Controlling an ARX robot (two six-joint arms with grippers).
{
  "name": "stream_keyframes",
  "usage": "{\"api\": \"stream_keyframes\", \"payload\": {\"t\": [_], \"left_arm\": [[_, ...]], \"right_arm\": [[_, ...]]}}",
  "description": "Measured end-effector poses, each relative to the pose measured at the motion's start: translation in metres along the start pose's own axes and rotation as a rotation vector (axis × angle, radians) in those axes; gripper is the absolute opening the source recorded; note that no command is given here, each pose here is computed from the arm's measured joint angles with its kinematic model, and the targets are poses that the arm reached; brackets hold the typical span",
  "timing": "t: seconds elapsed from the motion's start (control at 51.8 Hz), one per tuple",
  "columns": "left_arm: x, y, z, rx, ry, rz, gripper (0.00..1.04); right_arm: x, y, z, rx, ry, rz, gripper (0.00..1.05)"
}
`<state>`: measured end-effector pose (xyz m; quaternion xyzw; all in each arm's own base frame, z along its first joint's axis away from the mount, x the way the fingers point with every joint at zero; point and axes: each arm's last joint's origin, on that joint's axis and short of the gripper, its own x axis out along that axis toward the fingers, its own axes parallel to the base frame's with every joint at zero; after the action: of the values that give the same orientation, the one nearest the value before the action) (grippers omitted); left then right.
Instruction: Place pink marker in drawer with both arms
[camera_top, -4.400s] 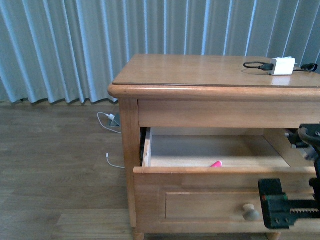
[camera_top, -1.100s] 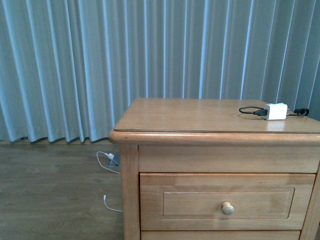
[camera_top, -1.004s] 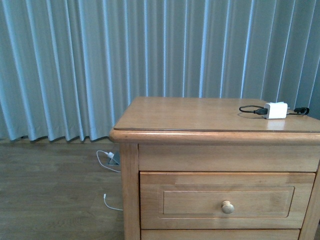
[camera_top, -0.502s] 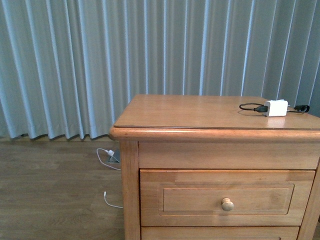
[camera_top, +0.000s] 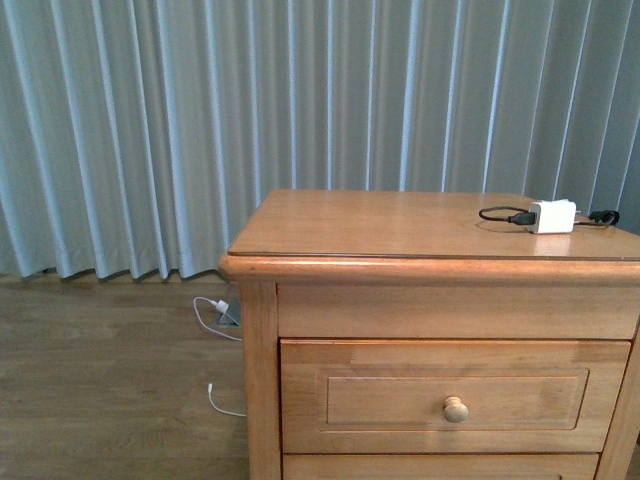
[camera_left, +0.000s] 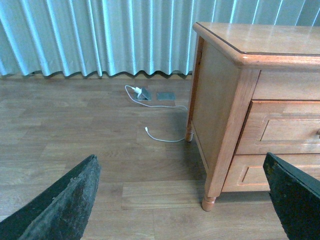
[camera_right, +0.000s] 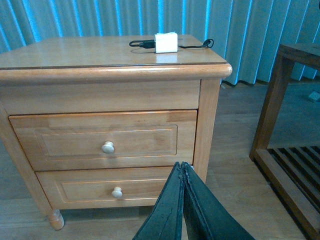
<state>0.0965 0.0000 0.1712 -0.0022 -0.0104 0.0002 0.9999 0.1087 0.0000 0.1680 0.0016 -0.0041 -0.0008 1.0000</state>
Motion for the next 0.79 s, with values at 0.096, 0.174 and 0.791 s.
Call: {"api": "stream_keyframes", "payload": {"t": [0.096, 0.174, 0.791], "left_arm": [[0.000, 0.000, 0.000, 0.000, 0.000, 0.000, 0.99], [0.000, 0.000, 0.000, 0.000, 0.000, 0.000, 0.99], [0.000, 0.000, 0.000, 0.000, 0.000, 0.000, 0.99]], "right_arm": [[-0.005, 0.000, -0.003, 0.000, 0.027, 0.000, 0.01], [-0.010, 0.000, -0.003, 0.000, 0.013, 0.002, 0.01], [-0.011, 0.000, -0.003, -0.002, 0.005, 0.002, 0.40]]}}
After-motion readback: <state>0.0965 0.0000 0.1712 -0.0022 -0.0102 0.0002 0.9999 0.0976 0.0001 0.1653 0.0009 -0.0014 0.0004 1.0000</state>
